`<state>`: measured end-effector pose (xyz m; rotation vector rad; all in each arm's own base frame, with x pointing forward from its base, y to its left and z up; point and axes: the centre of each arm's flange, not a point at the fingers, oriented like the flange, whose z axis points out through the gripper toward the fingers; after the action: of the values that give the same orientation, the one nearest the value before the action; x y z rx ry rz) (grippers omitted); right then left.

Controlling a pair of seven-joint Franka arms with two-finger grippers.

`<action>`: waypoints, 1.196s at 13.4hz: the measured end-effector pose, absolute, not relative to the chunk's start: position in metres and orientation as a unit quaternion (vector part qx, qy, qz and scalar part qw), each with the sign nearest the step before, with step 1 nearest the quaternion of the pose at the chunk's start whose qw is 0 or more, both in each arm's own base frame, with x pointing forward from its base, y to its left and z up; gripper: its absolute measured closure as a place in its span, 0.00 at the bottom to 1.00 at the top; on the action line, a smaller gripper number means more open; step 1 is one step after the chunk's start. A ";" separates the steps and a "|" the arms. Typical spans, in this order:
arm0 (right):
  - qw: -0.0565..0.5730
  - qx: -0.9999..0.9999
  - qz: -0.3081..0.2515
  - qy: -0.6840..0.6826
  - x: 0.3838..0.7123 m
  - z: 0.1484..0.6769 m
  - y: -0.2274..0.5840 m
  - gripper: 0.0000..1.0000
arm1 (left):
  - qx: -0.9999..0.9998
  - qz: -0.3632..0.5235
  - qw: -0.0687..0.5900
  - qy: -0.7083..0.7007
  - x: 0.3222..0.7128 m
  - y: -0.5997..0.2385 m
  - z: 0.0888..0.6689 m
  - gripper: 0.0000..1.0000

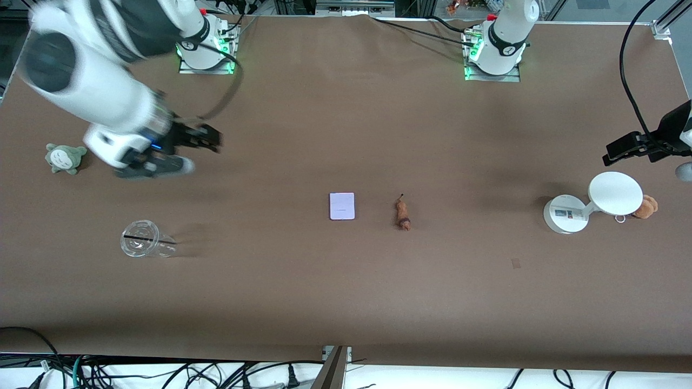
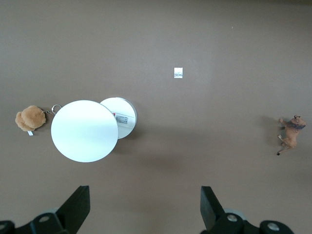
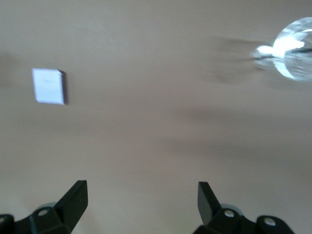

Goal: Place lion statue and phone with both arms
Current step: 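Reach the right gripper over the white phone, then lower the right gripper and grasp the white phone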

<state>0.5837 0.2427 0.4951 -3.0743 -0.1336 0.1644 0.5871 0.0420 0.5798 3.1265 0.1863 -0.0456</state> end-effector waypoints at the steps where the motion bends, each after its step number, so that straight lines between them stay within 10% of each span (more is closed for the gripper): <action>1: 0.035 -0.998 0.044 -0.032 0.587 0.467 0.275 0.00 | 0.998 -0.015 0.005 0.060 0.588 0.042 0.579 0.00; 9: 0.058 -0.997 -0.036 0.025 0.562 0.256 0.459 0.00 | 0.998 -0.029 0.008 0.057 0.594 0.041 0.562 0.00; 16: 0.048 -0.997 -0.067 0.013 0.550 0.199 0.485 0.00 | 0.998 -0.035 0.011 0.055 0.607 0.036 0.548 0.00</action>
<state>0.5499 0.4853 0.1994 -3.0386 0.0400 -0.2050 0.6075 0.0357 0.5480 3.1123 0.1707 -0.1082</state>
